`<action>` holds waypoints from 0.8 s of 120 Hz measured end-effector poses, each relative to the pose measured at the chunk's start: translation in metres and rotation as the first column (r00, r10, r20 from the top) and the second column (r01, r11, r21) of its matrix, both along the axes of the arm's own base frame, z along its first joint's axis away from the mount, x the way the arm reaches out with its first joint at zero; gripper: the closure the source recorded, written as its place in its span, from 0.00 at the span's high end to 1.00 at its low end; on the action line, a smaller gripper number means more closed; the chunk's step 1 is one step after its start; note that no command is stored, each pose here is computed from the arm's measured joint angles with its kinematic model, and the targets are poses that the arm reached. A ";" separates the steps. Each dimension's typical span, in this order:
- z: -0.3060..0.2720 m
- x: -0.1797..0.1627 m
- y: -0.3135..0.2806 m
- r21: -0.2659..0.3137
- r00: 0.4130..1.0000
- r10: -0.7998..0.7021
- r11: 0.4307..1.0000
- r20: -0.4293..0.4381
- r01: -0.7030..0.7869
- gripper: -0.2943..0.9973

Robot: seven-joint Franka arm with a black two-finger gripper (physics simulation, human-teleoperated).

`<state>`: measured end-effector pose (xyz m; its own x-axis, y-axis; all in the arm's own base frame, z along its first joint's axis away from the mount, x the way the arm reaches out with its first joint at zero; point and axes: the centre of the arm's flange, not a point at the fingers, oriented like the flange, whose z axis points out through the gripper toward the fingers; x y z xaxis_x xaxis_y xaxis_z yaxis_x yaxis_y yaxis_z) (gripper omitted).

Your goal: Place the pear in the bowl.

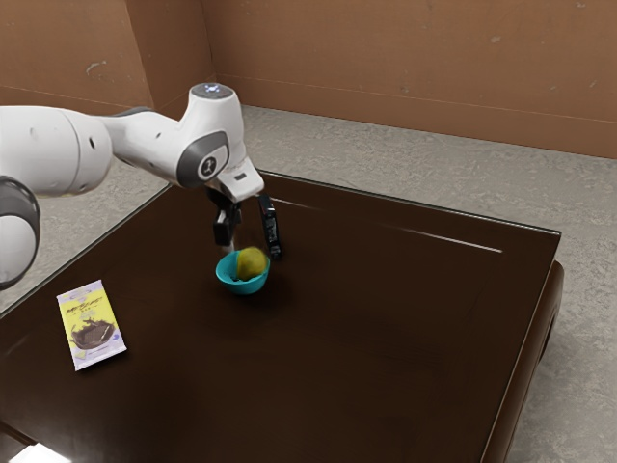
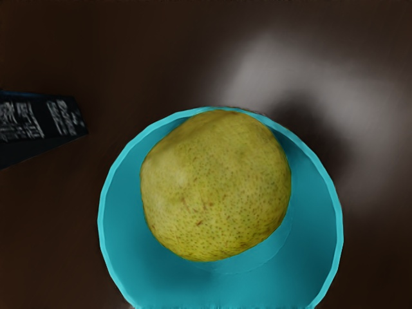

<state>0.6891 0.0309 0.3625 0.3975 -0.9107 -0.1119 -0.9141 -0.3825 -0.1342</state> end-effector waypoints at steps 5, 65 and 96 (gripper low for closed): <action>0.005 -0.001 0.001 -0.001 1.000 0.006 1.000 0.006 -0.006 0.70; 0.163 -0.049 0.020 -0.159 0.884 0.446 0.891 0.141 -0.425 0.77; 0.212 -0.090 0.016 -0.161 0.721 0.692 0.715 0.030 -0.680 0.77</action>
